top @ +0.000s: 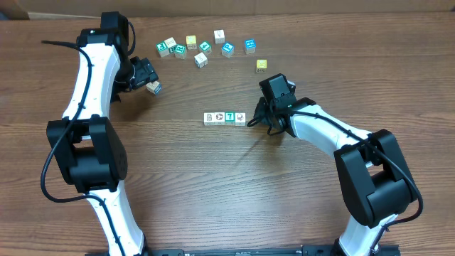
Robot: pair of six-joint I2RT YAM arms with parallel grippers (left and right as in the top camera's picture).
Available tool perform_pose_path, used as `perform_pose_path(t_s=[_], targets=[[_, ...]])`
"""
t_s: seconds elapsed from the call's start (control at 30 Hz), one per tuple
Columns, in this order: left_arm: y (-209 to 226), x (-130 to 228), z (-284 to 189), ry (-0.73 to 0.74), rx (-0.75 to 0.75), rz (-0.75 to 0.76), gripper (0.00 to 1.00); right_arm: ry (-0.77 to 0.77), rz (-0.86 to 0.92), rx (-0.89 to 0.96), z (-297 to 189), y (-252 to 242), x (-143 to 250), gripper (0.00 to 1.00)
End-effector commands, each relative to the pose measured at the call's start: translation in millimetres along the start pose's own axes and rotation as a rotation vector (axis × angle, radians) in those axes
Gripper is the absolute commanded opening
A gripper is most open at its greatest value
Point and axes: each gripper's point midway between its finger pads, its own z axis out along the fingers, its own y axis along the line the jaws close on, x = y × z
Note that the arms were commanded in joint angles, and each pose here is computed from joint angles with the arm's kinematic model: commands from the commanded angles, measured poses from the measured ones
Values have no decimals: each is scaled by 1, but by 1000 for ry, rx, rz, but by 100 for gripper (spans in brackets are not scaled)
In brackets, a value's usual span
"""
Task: Form a horizontal line
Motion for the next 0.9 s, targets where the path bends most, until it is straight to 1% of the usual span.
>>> perform_pose_path(t_s=[0.0, 0.07, 0.13, 0.23, 0.3, 0.33, 0.43, 0.47, 0.53, 0.57, 0.67, 0.87], targets=[[-5, -2, 0, -8, 1, 17, 100, -119, 8, 41, -13, -6, -27, 6], [-5, -2, 0, -8, 1, 17, 100, -149, -8, 55, -13, -8, -33, 6], [-5, -2, 0, -8, 1, 17, 100, -168, -6, 71, -13, -10, -37, 10], [-5, -2, 0, -9, 0, 17, 100, -193, -4, 97, -12, -15, -41, 18], [-5, -2, 0, -8, 1, 17, 100, -208, -4, 119, -10, -19, -43, 29], [-5, -2, 0, -8, 1, 17, 100, -213, -3, 125, -9, -20, -43, 39], [-5, -2, 0, -9, 0, 17, 100, -223, -3, 139, -5, -22, -44, 74], [-5, -2, 0, -9, 0, 17, 100, -227, -3, 144, -5, -23, -45, 84], [-5, -2, 0, -8, 1, 17, 100, -240, -3, 159, -6, -26, -47, 98], [-5, -2, 0, -8, 1, 17, 100, -248, -2, 173, -6, -28, -48, 100], [-5, -2, 0, -9, 0, 17, 100, -265, -3, 205, -8, -34, -51, 100], [-5, -2, 0, -8, 0, 17, 100, -266, -2, 203, -8, -33, -51, 100]])
